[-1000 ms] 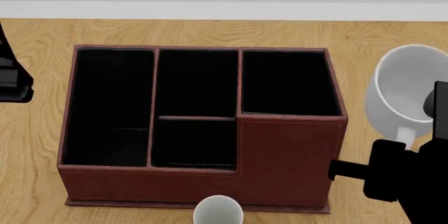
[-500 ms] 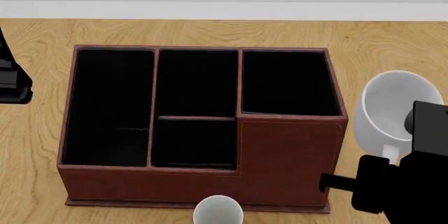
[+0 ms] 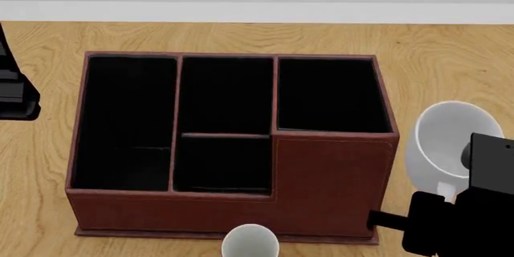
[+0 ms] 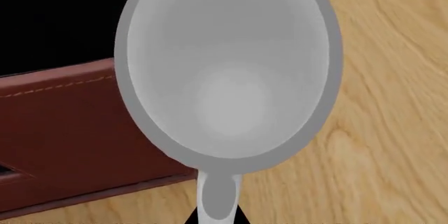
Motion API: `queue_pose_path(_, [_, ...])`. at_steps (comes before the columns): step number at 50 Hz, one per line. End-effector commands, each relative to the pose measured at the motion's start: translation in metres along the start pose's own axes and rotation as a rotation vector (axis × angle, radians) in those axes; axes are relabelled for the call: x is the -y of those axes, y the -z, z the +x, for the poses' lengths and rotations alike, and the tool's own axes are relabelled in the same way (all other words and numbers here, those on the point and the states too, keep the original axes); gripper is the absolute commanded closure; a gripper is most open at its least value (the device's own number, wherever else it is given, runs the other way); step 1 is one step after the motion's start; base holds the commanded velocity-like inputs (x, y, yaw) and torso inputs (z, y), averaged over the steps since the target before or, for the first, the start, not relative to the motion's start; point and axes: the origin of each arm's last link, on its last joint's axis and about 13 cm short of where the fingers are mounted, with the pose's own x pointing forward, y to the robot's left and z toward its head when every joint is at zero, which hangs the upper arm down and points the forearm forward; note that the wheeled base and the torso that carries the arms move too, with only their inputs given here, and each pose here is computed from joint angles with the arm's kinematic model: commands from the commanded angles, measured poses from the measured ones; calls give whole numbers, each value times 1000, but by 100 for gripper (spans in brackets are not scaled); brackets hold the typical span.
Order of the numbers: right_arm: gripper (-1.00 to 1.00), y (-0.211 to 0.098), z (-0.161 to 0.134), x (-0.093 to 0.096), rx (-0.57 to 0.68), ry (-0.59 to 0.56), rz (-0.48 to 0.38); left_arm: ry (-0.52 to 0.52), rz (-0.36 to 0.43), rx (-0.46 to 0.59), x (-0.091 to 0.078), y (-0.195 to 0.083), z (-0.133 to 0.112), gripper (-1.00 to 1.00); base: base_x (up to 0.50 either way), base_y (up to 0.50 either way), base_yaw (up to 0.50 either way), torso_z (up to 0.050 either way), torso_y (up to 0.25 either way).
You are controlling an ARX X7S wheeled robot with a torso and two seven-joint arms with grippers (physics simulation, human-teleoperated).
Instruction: Pick up the white mug and place it to the right of the caddy.
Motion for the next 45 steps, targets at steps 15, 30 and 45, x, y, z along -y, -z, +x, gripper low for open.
queue_pose_path(15, [100, 9, 16, 4, -19, 18, 5, 0, -1, -5, 1, 3, 0, -100, 0, 0, 0, 0, 1])
queue_pose_path(30, [100, 11, 25, 4, -44, 23, 7, 0, 0, -10, 1, 4, 0, -100, 0, 0, 0, 1, 1])
queue_pose_path(45, [100, 12, 32, 2, -66, 23, 1, -1, 0, -17, 1, 7, -1, -100, 0, 0, 0, 0, 1])
